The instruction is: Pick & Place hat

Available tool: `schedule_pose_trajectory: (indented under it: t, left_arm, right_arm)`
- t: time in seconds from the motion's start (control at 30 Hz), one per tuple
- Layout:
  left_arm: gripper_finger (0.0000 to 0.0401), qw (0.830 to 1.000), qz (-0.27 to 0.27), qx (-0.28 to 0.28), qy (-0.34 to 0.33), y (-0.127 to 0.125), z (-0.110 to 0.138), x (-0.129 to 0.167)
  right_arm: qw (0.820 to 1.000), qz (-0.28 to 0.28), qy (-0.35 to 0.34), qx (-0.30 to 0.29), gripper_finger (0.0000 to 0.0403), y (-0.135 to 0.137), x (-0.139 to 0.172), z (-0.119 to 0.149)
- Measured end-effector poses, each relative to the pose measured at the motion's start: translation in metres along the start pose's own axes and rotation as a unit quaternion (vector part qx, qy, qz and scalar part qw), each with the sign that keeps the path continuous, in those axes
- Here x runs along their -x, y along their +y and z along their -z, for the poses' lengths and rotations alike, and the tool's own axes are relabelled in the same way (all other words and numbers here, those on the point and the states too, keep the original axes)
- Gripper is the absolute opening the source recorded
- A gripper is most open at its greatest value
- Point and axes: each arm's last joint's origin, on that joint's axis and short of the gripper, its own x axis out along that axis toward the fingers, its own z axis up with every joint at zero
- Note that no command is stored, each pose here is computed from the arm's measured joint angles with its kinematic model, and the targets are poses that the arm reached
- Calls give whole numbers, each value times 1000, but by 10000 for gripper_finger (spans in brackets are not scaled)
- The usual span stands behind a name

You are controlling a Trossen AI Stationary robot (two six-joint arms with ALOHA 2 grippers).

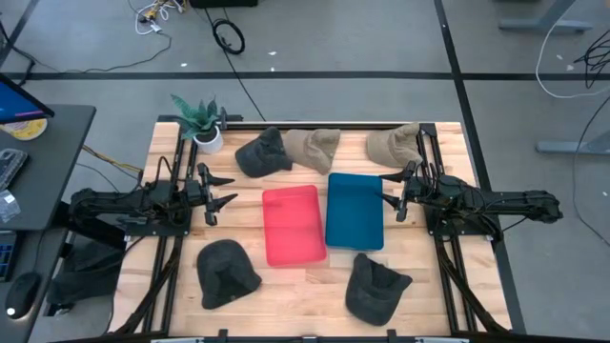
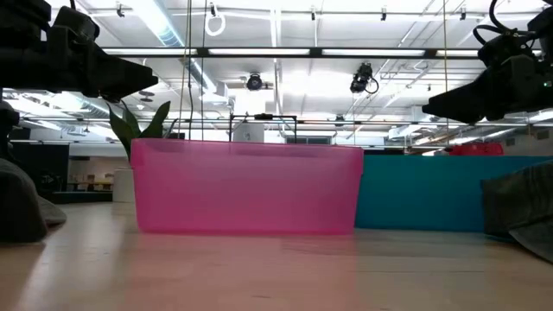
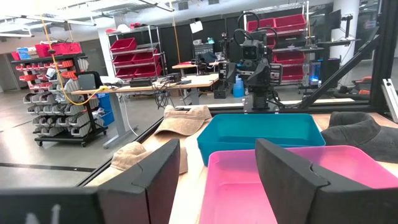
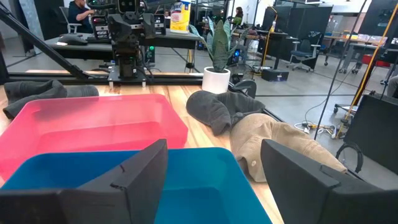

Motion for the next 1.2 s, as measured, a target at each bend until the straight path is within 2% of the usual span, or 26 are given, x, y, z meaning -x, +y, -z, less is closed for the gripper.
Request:
schedule_pose_trajectory:
  t: [0.6, 0.8, 0.97, 1.2]
  left_arm:
    - [213, 1000, 0, 0, 0, 0, 0, 0]
    - [213, 1000, 0, 0, 0, 0, 0, 0]
    - [213, 1000, 0, 0, 0, 0, 0, 0]
    - [213, 1000, 0, 0, 0, 0, 0, 0]
  right_arm:
    - [1000, 0, 0, 0, 262, 0, 0, 0]
    - [999, 27, -22, 16, 262, -2, 0, -5]
    - [989, 51, -135, 30, 262, -5, 4, -27]
    - [941, 75, -328, -34, 262, -12, 22, -61]
